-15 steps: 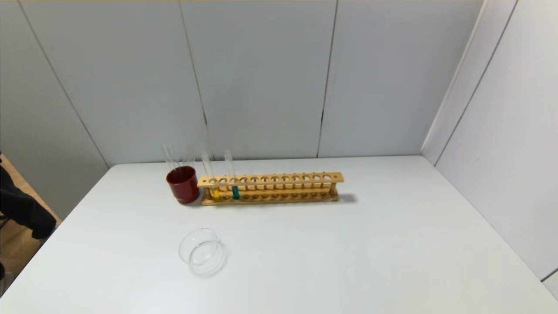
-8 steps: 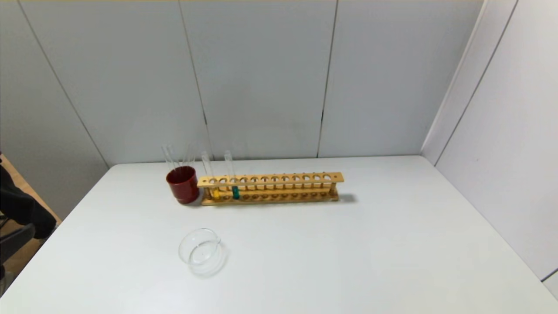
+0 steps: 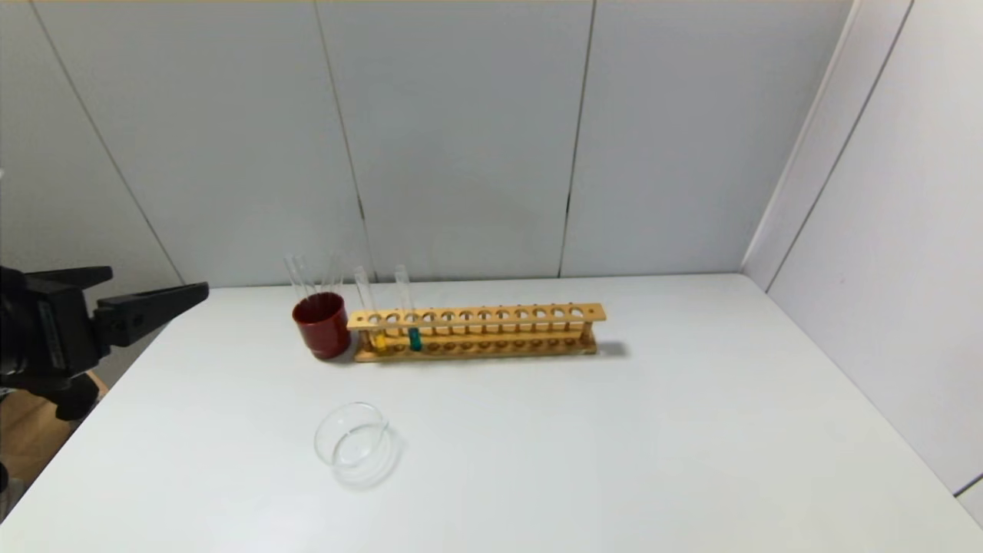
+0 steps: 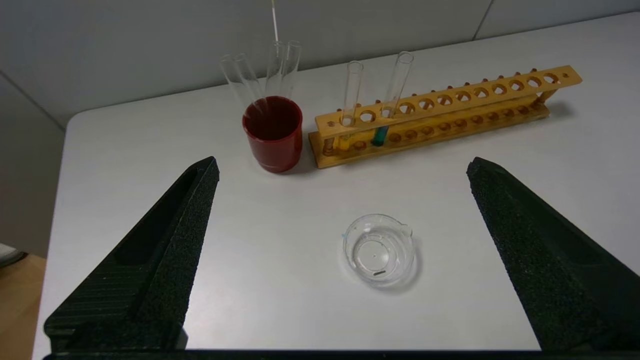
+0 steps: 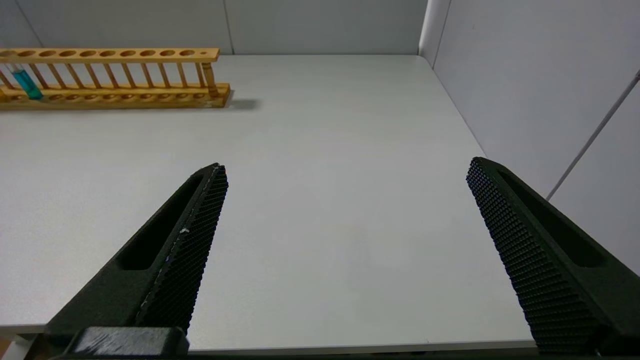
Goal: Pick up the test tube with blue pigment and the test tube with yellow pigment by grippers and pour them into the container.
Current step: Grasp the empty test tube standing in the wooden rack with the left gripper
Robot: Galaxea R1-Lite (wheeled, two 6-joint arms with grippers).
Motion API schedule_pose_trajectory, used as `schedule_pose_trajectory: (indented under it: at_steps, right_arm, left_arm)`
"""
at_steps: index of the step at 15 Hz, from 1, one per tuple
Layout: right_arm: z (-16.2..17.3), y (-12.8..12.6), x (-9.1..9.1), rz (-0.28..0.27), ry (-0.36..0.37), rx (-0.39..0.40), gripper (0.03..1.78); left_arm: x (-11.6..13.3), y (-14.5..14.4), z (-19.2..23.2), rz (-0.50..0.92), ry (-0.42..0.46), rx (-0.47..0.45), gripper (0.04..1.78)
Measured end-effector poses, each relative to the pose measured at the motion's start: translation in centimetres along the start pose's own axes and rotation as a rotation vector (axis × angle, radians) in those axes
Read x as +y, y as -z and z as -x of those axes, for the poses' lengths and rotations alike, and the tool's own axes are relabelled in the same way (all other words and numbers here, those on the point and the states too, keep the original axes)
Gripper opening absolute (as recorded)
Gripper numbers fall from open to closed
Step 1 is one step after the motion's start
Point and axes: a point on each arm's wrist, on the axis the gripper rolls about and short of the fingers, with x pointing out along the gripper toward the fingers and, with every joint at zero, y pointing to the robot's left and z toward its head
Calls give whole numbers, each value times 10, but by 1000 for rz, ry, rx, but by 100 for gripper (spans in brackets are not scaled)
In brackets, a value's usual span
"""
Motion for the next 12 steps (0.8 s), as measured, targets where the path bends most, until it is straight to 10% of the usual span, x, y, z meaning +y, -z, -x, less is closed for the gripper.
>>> schedule_pose_trajectory:
  at_steps: [12]
  right_arm:
    - [0, 0, 0, 0, 0, 0, 175]
  left_arm:
    - [17, 25, -107, 122, 178, 196, 175]
